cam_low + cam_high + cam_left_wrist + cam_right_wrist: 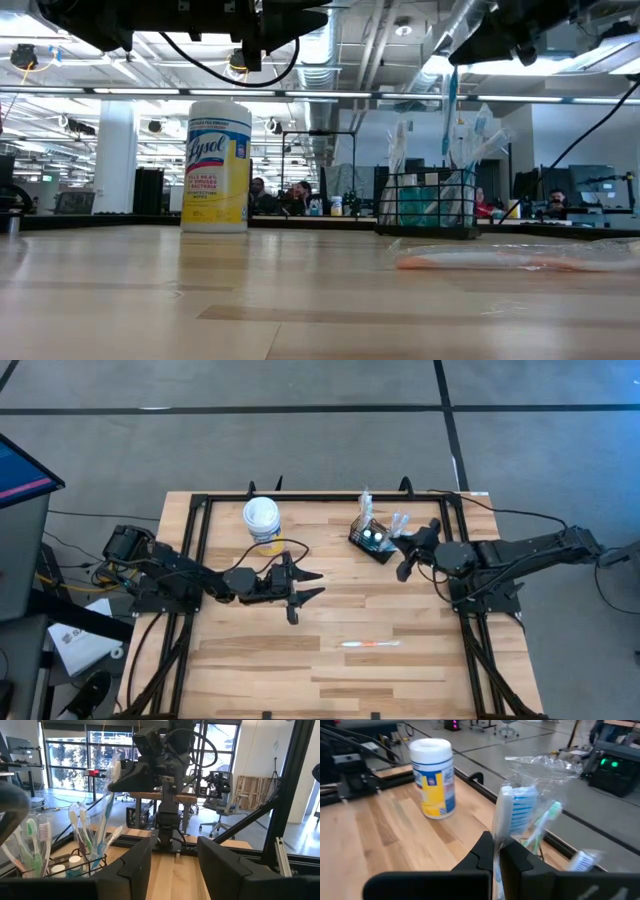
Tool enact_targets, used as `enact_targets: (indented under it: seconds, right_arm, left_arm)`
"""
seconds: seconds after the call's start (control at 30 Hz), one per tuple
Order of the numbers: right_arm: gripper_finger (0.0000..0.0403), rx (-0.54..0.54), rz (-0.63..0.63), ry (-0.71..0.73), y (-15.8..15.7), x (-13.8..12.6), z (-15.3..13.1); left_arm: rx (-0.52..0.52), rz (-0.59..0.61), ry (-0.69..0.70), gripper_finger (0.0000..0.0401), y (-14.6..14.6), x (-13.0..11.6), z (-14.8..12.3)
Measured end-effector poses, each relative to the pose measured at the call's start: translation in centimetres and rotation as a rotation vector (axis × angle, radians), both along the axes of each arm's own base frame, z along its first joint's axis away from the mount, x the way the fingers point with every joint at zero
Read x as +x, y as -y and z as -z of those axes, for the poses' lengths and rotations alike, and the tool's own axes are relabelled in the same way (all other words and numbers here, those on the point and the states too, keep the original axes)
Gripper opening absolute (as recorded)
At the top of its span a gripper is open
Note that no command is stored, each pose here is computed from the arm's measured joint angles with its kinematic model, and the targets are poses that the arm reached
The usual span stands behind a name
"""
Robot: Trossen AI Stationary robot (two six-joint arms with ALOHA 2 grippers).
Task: Pick & Place toothbrushing station
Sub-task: Put the blue toothbrush into the black wire organizer
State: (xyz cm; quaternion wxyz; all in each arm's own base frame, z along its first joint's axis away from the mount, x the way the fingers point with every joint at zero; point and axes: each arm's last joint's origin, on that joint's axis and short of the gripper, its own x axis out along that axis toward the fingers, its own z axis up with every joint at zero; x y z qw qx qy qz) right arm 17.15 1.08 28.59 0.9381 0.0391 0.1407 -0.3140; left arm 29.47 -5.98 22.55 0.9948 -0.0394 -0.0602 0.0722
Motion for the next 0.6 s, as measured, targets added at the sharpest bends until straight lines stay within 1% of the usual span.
enact_targets:
  seconds: [0.27, 0.47, 0.6]
  right_arm:
    - [0.0, 0.008, 0.078, -0.053, 0.2, -0.5, 0.8]
    - [0.0, 0.0, 0.101, -0.055, 0.4, -0.5, 0.8]
    - [0.0, 0.0, 0.123, -0.082, 0.6, -0.1, 1.2]
  left_arm:
    - [0.002, -0.001, -0.007, 0.015, 0.0, 0.0, 0.1]
    - [0.001, -0.001, -0.007, 0.015, 0.0, 0.0, 0.1]
    - [0.001, -0.001, -0.007, 0.015, 0.0, 0.0, 0.1]
